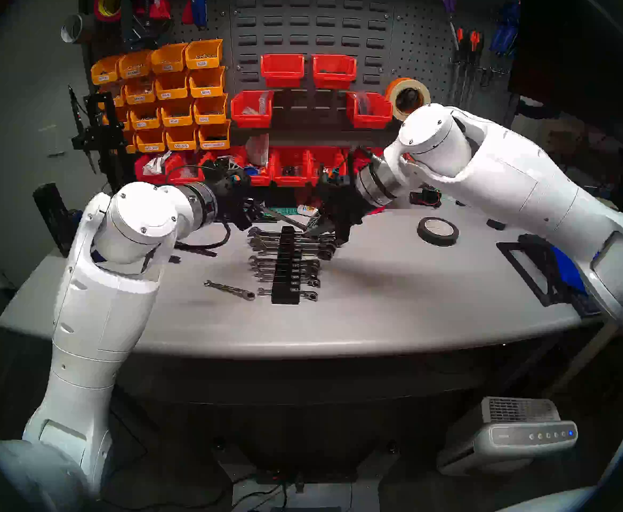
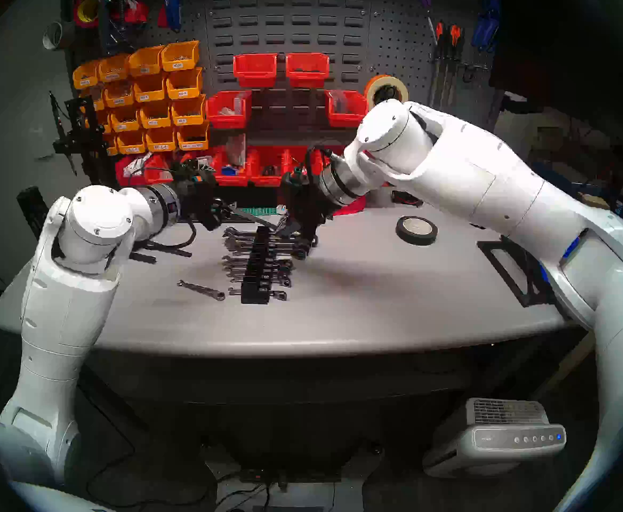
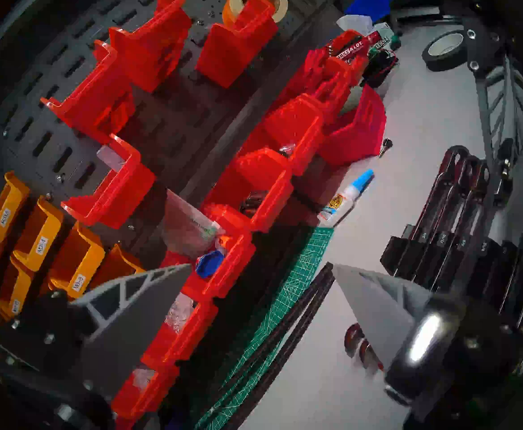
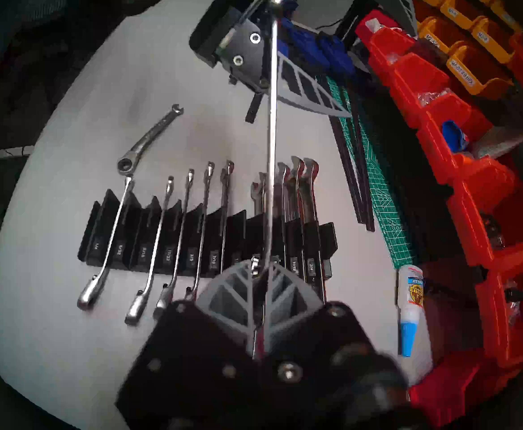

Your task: Put the wrenches on the table into the correct slot in the case

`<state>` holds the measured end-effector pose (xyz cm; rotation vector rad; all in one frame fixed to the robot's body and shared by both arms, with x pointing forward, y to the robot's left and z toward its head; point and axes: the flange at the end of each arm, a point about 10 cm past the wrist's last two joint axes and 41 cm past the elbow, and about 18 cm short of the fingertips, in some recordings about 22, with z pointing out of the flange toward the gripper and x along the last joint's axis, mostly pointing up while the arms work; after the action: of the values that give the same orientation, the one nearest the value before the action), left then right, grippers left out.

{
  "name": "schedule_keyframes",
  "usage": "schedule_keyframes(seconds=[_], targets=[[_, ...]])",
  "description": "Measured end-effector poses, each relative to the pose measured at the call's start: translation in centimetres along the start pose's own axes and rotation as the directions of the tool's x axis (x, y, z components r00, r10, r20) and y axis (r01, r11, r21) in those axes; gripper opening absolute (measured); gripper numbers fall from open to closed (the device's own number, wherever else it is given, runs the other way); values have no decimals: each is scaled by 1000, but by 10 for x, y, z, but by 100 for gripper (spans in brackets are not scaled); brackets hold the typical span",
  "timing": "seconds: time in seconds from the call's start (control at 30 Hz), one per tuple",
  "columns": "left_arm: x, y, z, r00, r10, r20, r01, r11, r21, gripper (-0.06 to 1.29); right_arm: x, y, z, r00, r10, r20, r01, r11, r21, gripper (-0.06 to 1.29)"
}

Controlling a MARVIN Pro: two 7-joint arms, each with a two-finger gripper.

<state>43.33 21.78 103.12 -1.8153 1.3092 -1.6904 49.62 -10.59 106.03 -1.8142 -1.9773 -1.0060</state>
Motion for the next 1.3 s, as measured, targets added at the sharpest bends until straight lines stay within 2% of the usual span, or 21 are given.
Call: schedule_keyframes(seconds=[0.27, 0.53, 0.73, 1.03, 1.3], targets=[[-11, 5, 3, 999, 33, 16, -33, 999, 10, 124, 1, 5, 4, 998, 53, -23, -53, 999, -10, -4], [-21, 18, 0, 997, 63, 32, -63, 998, -11, 124, 5, 12, 6, 988, 141, -56, -142, 990, 2, -4], [-27, 30, -6, 995, 89, 47, -87, 995, -40, 124, 5, 13, 8, 978, 202, -52, -200, 979, 43, -4], [-34, 39, -6, 991, 126, 51, -123, 990, -65, 124, 8, 7, 12, 968, 247, -33, -243, 965, 94, -4], [-30, 46, 0, 987, 156, 40, -152, 985, -81, 124, 5, 2, 11, 961, 277, -15, -274, 955, 113, -4]])
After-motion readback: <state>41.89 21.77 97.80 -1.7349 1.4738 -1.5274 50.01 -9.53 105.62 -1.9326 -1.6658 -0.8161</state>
